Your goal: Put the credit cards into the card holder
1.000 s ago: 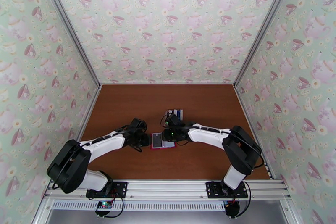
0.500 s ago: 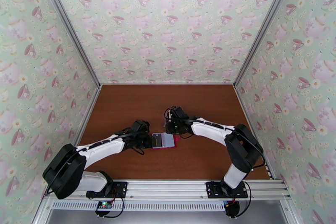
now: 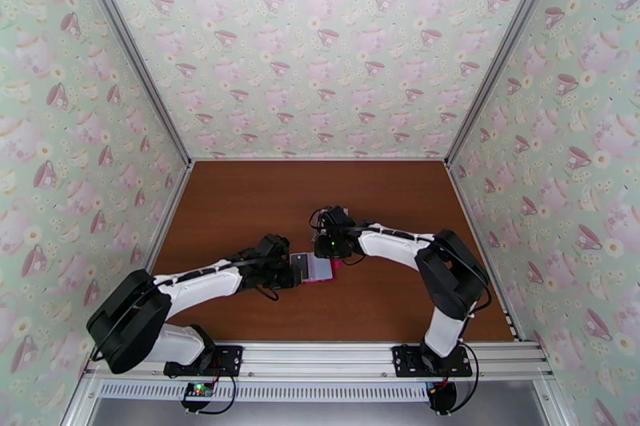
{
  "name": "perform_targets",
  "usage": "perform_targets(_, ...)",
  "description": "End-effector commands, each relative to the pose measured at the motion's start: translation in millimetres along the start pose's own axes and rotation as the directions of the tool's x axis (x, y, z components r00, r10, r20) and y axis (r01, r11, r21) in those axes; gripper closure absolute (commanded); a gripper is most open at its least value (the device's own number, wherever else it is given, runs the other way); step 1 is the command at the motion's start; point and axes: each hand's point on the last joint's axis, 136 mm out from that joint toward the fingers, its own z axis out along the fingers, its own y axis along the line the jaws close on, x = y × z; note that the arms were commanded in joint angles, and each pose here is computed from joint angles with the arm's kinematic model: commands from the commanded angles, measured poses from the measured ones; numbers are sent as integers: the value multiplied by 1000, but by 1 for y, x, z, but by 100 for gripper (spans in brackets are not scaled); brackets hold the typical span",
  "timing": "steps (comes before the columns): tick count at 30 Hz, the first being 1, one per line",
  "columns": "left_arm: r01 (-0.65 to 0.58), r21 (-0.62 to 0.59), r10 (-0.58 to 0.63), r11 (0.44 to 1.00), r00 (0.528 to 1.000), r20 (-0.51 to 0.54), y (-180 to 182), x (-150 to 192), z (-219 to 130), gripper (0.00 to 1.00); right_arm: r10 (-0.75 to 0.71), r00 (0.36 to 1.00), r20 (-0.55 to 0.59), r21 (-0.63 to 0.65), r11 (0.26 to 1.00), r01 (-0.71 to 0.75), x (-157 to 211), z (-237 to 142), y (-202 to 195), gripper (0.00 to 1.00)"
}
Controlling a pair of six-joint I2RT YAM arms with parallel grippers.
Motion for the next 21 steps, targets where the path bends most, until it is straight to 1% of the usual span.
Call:
perform_targets(1,7,-36,-7,999,1000,-7,11,4,8,57,-16,1000,-6,-18,1000,16,-4,4,5,60)
perform_targets(6,8,-90,-9,996,1000,-10,24,7,12,54,-12,1000,-18,-14,1000,11,2,6,1,60)
perform_targets(9,8,-99,-9,995,1000,-10,27,8,12,52,-4,1000,-31,-23,1000,4,7,7,1,61)
perform_targets(16,20,-102,-21,995,1000,-9,34,9,12,46,7,999,-51,-22,1000,-9,16,8,-3,61)
perform_targets(21,31,-77,-32,997,999,-11,34,9,15,45,13,998,-63,-25,1000,-14,25,6,-4,61)
